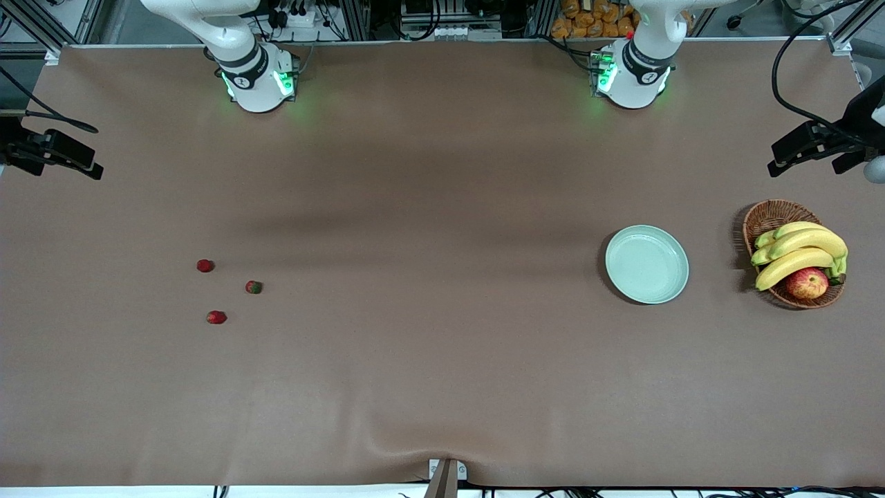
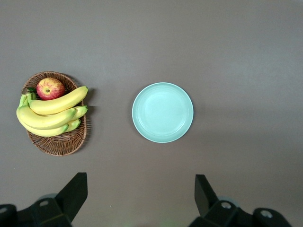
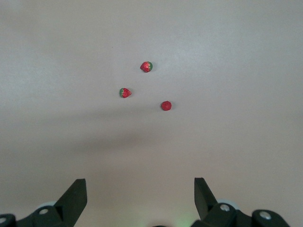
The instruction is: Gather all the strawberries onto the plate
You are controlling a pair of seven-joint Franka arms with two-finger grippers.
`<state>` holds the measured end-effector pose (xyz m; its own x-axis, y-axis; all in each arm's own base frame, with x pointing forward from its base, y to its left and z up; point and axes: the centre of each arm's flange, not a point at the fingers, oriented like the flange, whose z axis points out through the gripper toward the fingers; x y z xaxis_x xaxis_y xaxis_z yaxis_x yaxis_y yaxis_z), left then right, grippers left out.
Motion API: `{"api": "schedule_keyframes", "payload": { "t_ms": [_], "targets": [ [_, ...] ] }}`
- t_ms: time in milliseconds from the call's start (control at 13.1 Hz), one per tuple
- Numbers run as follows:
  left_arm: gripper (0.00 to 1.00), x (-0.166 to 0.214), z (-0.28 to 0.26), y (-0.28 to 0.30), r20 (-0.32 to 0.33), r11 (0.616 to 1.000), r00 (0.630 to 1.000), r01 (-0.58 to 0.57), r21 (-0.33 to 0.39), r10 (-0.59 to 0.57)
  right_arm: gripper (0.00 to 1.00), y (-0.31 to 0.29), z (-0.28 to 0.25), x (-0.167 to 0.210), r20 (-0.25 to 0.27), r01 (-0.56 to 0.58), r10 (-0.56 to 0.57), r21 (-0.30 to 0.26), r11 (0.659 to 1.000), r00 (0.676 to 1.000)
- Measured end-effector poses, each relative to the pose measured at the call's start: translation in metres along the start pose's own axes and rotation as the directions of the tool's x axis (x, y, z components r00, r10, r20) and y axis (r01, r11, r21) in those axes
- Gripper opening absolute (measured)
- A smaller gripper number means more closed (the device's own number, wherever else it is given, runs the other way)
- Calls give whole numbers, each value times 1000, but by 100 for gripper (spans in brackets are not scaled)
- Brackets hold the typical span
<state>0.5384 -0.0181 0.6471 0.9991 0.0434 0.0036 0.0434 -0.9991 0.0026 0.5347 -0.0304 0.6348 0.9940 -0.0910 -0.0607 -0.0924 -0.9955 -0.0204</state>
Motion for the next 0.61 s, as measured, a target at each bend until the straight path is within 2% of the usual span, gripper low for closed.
{"api": "schedule_keyframes", "payload": {
  "t_ms": [609],
  "targets": [
    [100,-1,1,5,6,1000,1000,-10,1,10,100,0,1,1,2,0,0,0,1000,1000]
  ]
}}
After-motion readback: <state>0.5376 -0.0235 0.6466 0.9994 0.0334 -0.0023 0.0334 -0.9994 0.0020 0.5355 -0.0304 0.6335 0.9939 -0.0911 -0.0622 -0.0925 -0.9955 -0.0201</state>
